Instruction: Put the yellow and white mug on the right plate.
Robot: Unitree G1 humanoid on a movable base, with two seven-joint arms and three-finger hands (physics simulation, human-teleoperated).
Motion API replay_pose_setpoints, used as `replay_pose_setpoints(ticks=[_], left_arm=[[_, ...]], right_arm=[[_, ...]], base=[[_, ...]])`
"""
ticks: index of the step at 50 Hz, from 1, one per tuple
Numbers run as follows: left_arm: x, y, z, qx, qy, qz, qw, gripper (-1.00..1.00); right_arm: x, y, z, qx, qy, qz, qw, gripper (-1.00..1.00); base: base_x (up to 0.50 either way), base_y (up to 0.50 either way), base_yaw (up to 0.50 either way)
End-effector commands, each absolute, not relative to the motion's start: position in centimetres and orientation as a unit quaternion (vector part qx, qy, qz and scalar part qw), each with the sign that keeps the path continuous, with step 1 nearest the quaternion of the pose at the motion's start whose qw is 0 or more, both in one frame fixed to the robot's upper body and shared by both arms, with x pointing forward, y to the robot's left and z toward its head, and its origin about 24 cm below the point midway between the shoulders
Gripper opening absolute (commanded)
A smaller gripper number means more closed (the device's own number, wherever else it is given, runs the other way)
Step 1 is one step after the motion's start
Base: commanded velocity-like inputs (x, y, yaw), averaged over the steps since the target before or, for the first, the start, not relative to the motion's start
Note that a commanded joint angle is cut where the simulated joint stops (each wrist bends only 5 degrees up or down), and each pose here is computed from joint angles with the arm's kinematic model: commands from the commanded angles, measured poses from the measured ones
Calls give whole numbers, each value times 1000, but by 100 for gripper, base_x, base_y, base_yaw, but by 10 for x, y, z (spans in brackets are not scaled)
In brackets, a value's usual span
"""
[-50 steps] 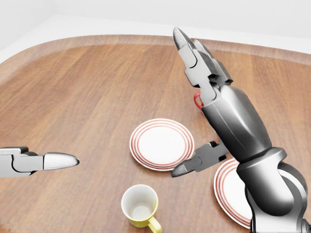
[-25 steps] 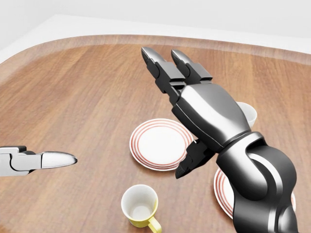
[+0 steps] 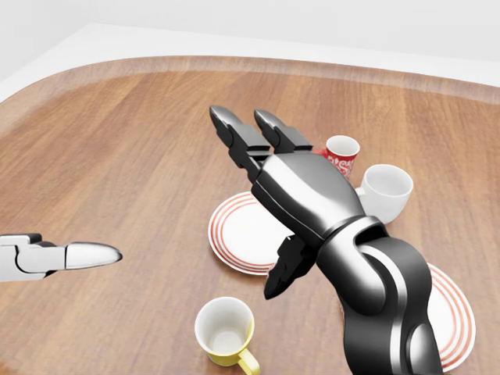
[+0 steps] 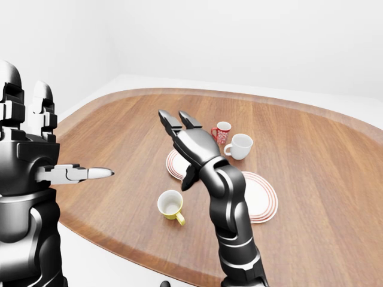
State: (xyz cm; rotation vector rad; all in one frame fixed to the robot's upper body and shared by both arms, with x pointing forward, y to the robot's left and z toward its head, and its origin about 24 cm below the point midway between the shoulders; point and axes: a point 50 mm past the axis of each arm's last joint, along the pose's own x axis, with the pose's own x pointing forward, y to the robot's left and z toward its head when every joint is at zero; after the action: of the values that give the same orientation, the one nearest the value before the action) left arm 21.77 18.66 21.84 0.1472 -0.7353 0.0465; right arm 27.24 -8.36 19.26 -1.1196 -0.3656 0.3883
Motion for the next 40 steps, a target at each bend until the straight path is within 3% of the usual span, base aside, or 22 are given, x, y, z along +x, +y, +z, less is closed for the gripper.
replay_pose_setpoints(ticks=[1, 40], left_arm=[[219, 189, 218, 72, -358, 26, 931, 100], [216, 193, 225, 69, -372, 31, 925, 100]], right_arm=[[273, -73, 172, -509, -145, 214, 821, 100], [284, -60, 107, -436, -85, 207, 872, 100]], base=[[0, 0, 0], [0, 0, 0]])
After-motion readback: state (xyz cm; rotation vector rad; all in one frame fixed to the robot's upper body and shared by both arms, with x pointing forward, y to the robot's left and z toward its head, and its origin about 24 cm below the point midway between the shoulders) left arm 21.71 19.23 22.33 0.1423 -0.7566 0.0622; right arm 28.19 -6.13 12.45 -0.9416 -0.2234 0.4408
